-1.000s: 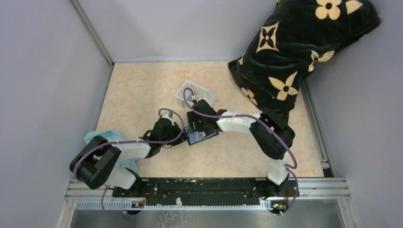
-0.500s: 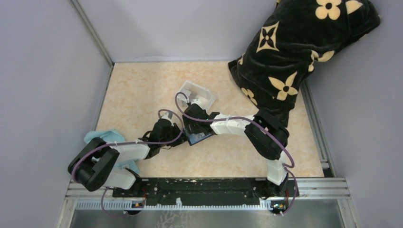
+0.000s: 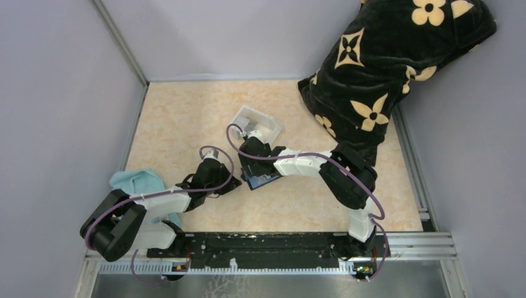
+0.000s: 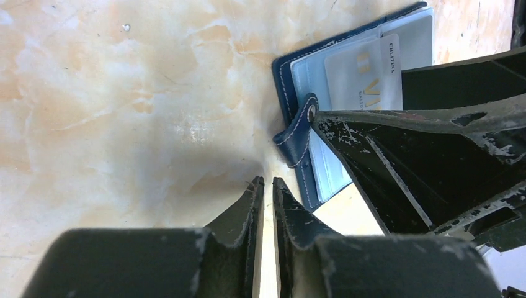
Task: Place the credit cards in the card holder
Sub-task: Insert the credit card into the card holder.
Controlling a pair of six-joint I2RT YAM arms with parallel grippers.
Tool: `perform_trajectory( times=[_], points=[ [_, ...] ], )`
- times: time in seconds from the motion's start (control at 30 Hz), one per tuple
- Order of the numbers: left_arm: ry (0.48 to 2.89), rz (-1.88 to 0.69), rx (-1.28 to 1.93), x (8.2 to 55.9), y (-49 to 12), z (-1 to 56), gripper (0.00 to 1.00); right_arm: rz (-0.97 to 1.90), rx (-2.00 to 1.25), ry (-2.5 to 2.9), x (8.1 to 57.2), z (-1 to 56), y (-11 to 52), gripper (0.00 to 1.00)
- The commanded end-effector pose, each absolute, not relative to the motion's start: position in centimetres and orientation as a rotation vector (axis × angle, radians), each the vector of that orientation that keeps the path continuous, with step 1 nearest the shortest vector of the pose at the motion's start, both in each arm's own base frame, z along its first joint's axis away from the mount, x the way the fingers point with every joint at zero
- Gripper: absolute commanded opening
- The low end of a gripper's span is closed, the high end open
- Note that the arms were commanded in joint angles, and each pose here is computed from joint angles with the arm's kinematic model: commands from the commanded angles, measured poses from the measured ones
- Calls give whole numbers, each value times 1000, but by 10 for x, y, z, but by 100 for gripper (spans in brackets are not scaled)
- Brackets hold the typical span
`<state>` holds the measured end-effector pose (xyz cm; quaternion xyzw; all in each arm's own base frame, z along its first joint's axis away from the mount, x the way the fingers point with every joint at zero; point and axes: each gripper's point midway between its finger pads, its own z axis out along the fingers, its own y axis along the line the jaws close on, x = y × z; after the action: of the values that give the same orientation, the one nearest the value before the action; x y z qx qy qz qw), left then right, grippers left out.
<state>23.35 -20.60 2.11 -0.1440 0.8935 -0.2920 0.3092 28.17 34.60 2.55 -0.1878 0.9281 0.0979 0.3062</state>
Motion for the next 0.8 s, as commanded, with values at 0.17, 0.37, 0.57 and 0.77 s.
perform_trajectory(
  times=[0.17,0.37,0.57,0.77],
  points=[
    [2432,-685,-415,225,-196,2,17,33,-637,2615,252,-13,291,77],
    [2450,-703,-403,229,-205,1,17,73,-660,2619,245,-15,290,85],
    [2454,-710,-400,233,-209,1,17,37,-680,2627,244,-21,284,83],
    [2463,-714,-402,232,-210,-3,17,18,-689,2634,242,-28,281,76]
  ],
)
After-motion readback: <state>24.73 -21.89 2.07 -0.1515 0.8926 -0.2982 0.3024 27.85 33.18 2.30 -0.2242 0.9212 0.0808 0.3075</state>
